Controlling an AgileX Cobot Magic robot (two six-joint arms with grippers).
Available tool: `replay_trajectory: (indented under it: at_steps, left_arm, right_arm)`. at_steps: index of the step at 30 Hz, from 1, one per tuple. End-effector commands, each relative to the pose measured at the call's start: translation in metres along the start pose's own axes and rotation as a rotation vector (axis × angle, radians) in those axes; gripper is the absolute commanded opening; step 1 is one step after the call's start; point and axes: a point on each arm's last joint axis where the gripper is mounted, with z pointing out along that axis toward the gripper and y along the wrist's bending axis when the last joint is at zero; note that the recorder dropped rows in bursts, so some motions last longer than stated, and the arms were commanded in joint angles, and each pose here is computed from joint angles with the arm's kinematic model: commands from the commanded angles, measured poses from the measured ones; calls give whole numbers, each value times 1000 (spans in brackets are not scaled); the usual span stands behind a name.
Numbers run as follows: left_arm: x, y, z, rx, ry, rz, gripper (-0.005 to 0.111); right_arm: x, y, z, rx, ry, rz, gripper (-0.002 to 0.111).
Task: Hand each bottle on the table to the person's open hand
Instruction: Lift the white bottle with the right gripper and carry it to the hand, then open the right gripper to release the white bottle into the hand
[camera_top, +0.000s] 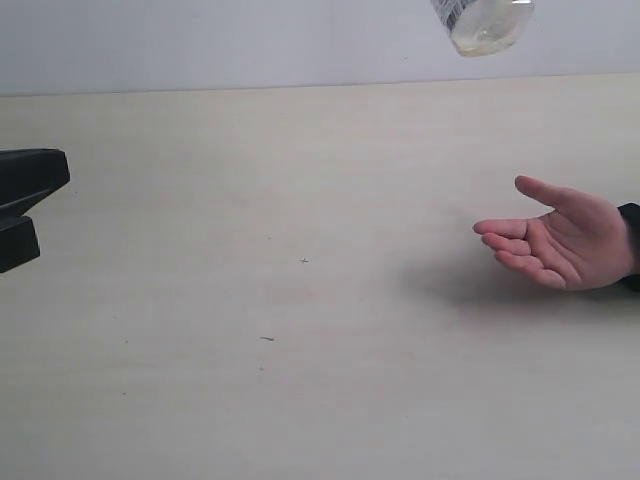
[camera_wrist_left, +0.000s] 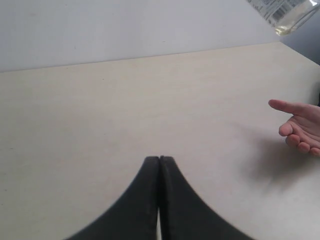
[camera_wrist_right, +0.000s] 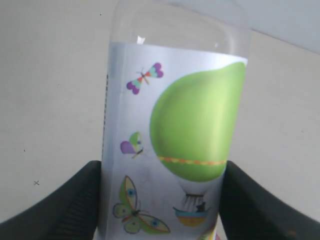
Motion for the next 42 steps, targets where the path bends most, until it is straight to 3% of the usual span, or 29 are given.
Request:
replay_trajectory:
  at_steps: [1,17,23,26,29,32,42]
  left_arm:
    - [0,0,-1,-2,-4,7,0]
    - [0,0,-1,-2,-4,7,0]
    - [0,0,-1,-2,-4,7,0]
    - [0,0,-1,-2,-4,7,0]
    - [0,0,-1,-2,-4,7,0]
    - [0,0,-1,-2,-4,7,0]
    - [0,0,-1,-2,-4,7,0]
  right_arm:
    - [14,2,-33,25,-34,-27,0]
    - [108,17,-137,38,-134,-23,0]
    - [144,21,-151,37,-138,-9,0]
    - [156,17,-136,72,-76,-19,0]
    - [173,12,-94,101,84,-3,0]
    - [179,9,-48,111,123,39,0]
    - [177,-1,47,134,256,20,0]
